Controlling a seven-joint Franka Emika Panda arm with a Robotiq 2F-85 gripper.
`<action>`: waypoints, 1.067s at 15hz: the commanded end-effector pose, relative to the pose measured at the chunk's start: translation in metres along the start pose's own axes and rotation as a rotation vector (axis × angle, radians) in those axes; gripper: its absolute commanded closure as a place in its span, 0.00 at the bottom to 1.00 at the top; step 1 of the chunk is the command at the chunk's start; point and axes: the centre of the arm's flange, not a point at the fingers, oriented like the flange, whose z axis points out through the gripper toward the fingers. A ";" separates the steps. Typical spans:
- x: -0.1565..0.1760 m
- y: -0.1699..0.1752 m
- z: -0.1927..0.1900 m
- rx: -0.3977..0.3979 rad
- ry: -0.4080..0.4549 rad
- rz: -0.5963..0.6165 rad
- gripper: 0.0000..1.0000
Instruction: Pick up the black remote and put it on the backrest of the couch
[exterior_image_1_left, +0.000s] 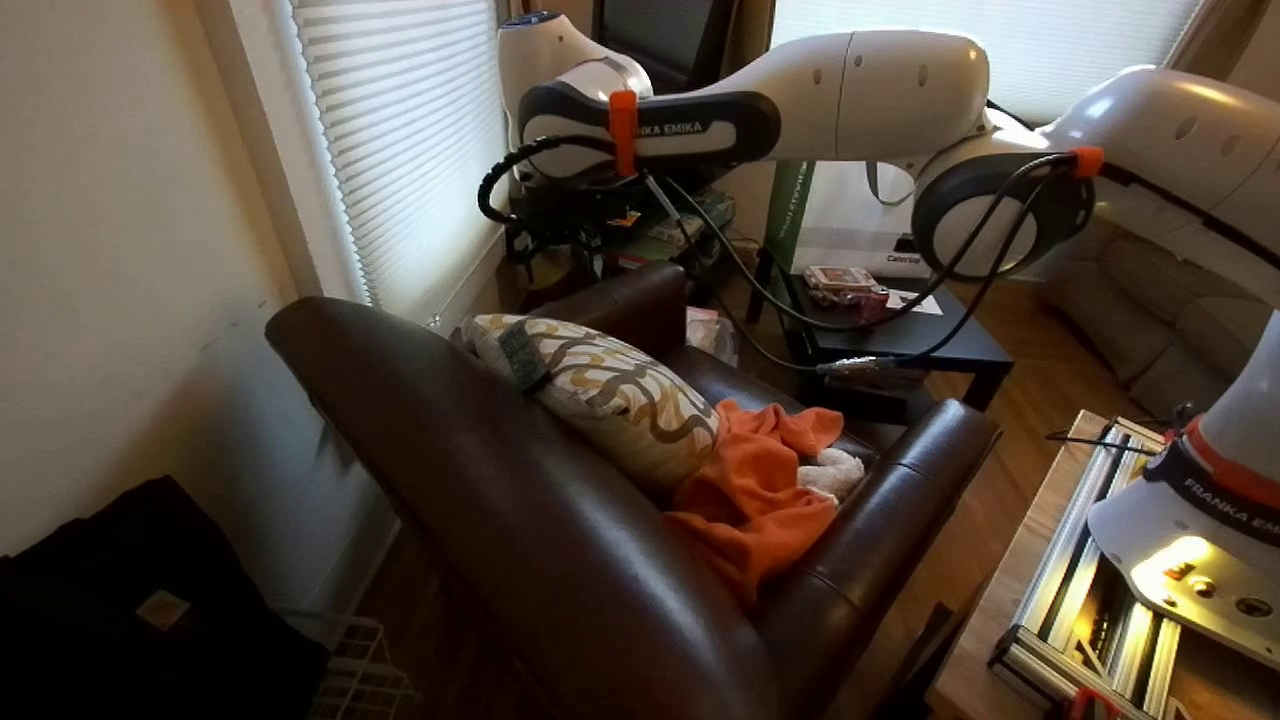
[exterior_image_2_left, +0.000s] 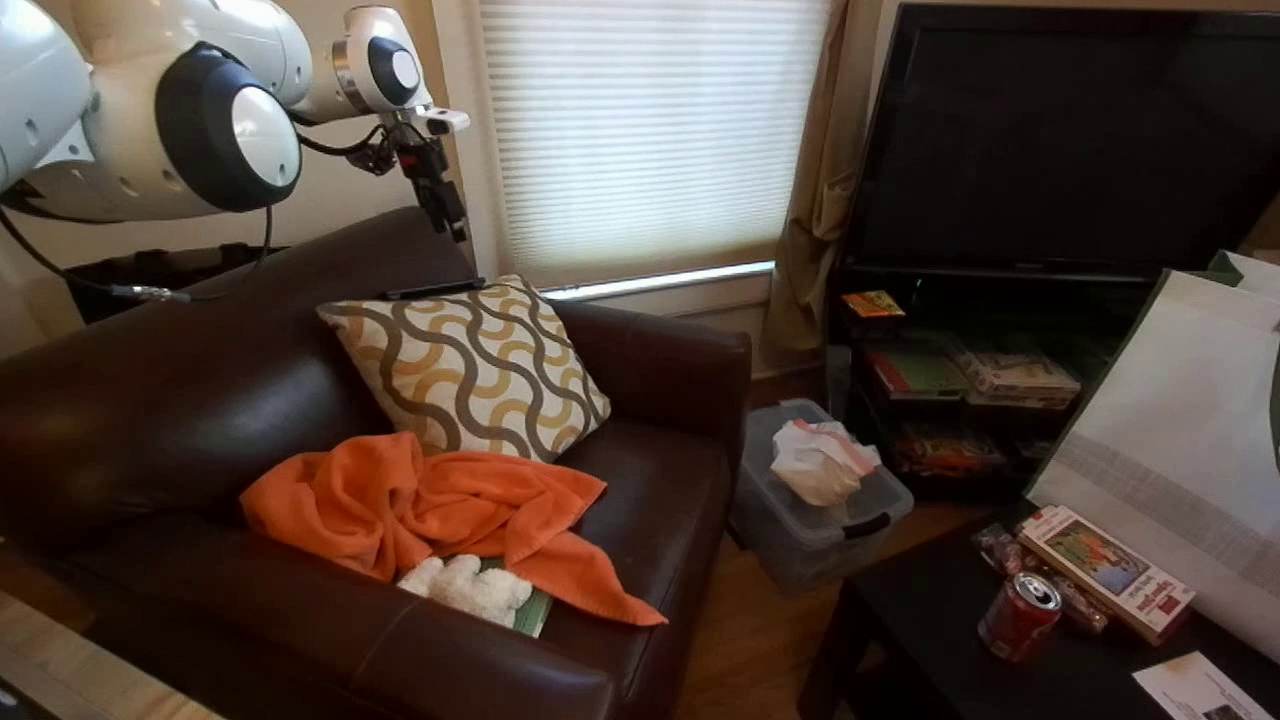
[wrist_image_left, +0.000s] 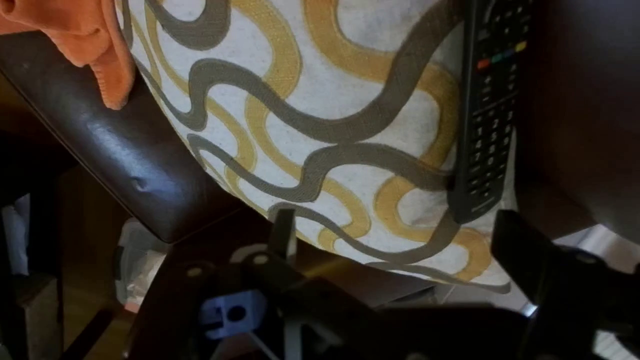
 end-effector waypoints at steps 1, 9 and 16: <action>0.038 -0.064 0.014 0.080 -0.087 -0.116 0.00; 0.005 -0.035 0.025 0.089 -0.070 -0.128 0.00; 0.004 -0.094 0.081 0.127 0.021 -0.230 0.00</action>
